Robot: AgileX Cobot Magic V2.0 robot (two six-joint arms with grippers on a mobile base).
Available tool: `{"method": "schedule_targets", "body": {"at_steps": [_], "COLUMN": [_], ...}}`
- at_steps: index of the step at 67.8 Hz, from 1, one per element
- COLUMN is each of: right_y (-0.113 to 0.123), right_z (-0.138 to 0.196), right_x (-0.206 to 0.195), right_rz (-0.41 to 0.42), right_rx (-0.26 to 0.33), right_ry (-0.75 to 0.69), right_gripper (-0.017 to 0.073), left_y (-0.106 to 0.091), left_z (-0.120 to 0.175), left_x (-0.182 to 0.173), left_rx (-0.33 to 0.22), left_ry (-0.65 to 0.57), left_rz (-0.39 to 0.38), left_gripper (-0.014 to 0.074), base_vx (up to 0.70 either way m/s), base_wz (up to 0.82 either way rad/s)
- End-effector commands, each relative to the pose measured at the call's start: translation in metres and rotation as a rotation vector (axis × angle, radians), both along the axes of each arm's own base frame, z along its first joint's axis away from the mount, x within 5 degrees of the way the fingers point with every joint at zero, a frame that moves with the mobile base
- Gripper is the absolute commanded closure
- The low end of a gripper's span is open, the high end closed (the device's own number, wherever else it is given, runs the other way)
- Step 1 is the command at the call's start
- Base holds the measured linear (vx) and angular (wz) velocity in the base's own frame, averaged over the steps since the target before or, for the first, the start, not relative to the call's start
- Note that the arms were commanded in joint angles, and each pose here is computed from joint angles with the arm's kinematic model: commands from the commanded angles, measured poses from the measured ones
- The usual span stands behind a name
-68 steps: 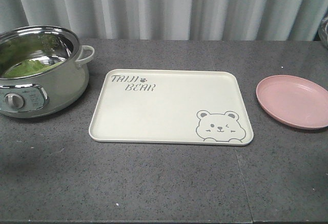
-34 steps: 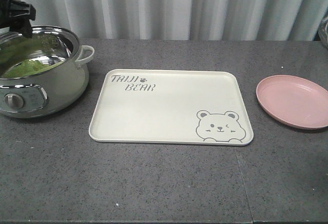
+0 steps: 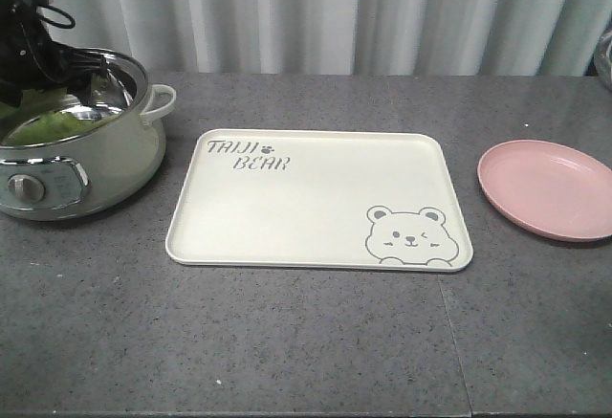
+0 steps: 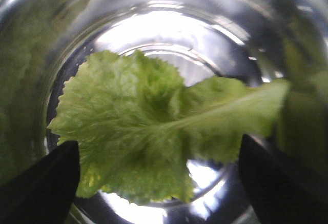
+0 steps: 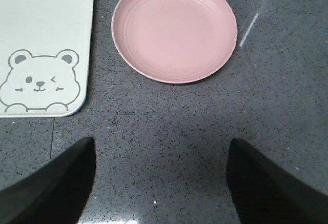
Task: Transfer vegetables to tray and serve
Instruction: 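Reach the left gripper down into the pot onto the lettuce leaf, then close the left gripper on the lettuce leaf and lift it out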
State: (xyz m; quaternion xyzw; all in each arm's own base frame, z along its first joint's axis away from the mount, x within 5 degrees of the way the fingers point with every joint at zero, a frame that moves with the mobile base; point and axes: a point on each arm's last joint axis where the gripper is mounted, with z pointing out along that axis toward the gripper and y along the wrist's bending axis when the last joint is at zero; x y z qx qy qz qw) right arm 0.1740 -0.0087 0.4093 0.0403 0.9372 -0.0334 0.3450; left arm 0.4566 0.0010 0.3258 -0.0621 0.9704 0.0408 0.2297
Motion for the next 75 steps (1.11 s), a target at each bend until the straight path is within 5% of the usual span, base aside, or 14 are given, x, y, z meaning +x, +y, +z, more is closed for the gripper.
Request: {"method": "schedule_targets", "body": {"at_steps": [1,54,63,75], "right_y": [-0.002,-0.002,-0.002,-0.002], "right_z": [0.014,0.014,0.014,0.014], "right_x": [0.0,0.0,0.0,0.0], "right_rz": [-0.002,-0.002,-0.002,-0.002], "right_rx": [-0.02,-0.02,-0.02,-0.02], "right_ry": [-0.092,-0.092,-0.092,-0.092], "right_gripper": [0.0029,0.0029,0.0029,0.0029], "left_y": [0.009,0.015,0.015,0.015], "left_z": [0.022,-0.034,-0.035,-0.035], "left_x": [-0.006,0.019,0.019,0.019], "left_rx": [-0.007,-0.053,-0.052,-0.05], "left_ry": [-0.06,0.048,0.049,0.051], "left_rz": [0.046,0.061,0.061,0.061], "left_gripper": [0.0001,0.0023,0.0129,0.0419], "base_vx": [0.0,0.0,0.0,0.0], "base_wz": [0.0,0.0,0.0,0.0]}}
